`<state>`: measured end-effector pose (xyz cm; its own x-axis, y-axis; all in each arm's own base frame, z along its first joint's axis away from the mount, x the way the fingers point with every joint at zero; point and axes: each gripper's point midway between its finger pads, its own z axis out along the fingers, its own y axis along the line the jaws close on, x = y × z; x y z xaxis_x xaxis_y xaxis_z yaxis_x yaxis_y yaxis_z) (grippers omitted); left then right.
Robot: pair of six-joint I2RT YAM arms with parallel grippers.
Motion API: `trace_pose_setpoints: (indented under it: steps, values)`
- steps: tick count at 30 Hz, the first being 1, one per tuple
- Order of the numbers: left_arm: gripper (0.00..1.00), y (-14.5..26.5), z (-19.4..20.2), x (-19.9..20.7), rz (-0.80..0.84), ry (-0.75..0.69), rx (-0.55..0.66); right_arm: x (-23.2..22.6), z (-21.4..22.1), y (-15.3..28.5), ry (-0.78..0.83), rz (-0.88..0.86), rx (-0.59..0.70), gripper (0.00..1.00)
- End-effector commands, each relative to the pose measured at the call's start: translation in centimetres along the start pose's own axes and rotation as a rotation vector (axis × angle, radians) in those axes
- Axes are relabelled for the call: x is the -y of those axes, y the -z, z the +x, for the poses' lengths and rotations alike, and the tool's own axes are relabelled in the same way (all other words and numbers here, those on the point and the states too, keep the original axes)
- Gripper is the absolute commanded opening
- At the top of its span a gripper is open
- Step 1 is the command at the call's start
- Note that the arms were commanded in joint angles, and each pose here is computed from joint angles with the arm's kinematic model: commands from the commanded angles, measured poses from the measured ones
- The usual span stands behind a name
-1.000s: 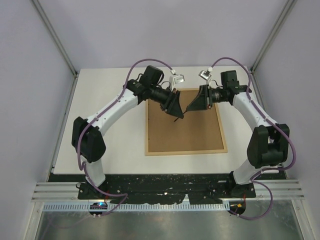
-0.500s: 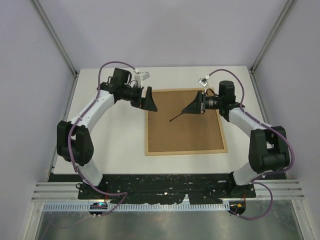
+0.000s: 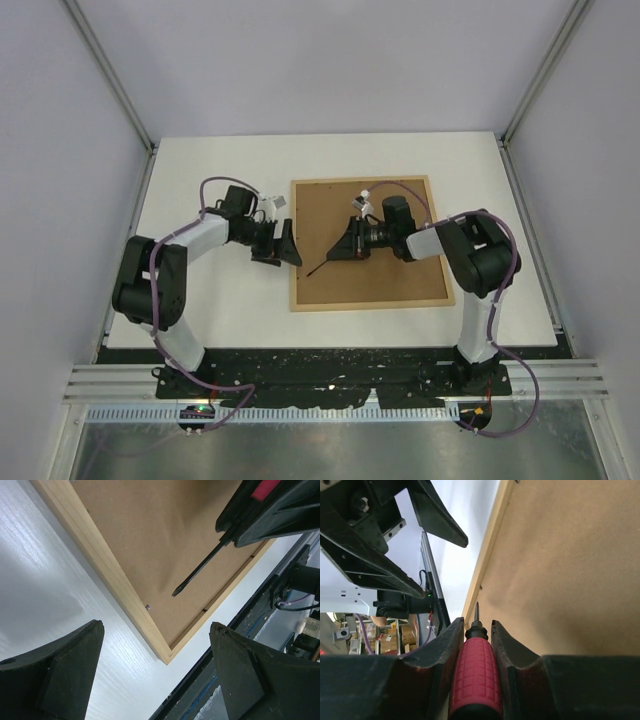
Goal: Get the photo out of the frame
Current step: Release the photo frame item from the photo frame.
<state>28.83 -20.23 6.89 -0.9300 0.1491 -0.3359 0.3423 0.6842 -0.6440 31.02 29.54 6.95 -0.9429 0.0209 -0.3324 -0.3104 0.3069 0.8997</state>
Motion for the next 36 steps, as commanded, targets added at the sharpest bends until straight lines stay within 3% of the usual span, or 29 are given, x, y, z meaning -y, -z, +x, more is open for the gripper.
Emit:
trace_pose_setpoints:
  steps: [1,12,26,29,36]
  values:
    - [0.90,-0.8,-2.2,0.2,0.076,0.011,0.065,-0.7,-1.8,-1.5,0.088,-0.038,0.053,0.08]
    - [0.91,-3.8,-2.9,-1.1,0.132,0.139,0.036,0.1,-1.6,-2.1,0.144,-0.070,0.067,0.08]
    - [0.90,-4.6,-1.7,-1.9,0.133,0.248,0.056,0.7,0.1,-2.4,0.079,-0.098,0.011,0.08]
    - [0.88,-4.5,-1.6,-2.3,0.106,0.260,0.059,0.6,0.3,-2.4,0.062,-0.102,0.005,0.08]
    - [0.71,-4.6,-0.9,-4.1,-0.007,0.277,0.035,-0.2,0.1,-2.0,0.081,-0.111,0.003,0.08]
